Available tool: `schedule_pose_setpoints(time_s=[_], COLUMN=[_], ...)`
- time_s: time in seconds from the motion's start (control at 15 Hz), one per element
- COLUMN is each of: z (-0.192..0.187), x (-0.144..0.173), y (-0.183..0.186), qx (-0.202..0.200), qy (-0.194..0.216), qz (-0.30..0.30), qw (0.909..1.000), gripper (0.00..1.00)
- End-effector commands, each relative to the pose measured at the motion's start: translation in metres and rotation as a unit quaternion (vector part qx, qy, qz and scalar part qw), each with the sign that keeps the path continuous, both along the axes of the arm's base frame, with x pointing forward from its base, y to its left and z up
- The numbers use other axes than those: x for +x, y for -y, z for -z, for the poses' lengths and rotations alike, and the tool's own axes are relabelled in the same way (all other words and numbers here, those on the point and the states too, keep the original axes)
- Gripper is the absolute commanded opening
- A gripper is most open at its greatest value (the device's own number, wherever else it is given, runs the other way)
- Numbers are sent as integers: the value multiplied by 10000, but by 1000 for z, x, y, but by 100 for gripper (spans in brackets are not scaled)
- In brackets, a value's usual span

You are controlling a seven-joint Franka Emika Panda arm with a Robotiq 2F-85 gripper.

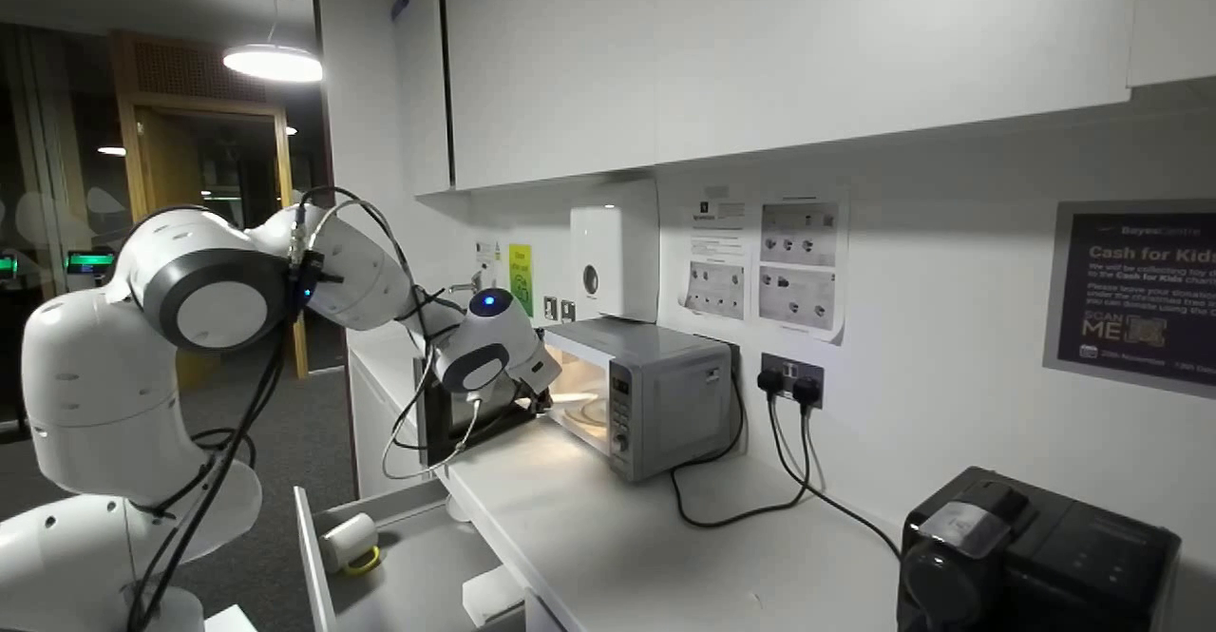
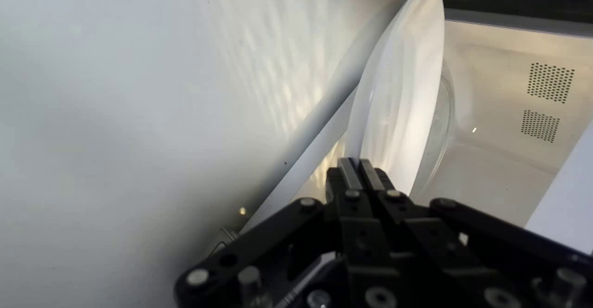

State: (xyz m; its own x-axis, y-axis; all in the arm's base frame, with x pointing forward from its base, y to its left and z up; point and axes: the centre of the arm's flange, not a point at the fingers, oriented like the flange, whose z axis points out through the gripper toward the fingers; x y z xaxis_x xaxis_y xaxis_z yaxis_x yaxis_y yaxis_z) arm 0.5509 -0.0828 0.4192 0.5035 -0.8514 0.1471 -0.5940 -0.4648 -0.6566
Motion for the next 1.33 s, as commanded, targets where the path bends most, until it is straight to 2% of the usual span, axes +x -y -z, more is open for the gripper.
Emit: schedule_pose_setpoints(time_s=[0.0, 0.4, 0.93, 1.27], z=[-24, -25, -30, -37], x=[-33, -48, -62, -66], y=[10, 28, 50, 71], qx=[-344, -724, -506, -668], qy=[-80, -518, -994, -1047], qz=[-248, -558, -716, -1020], qw=[9991, 9945, 9912, 9870], gripper=[1, 1, 1, 1])
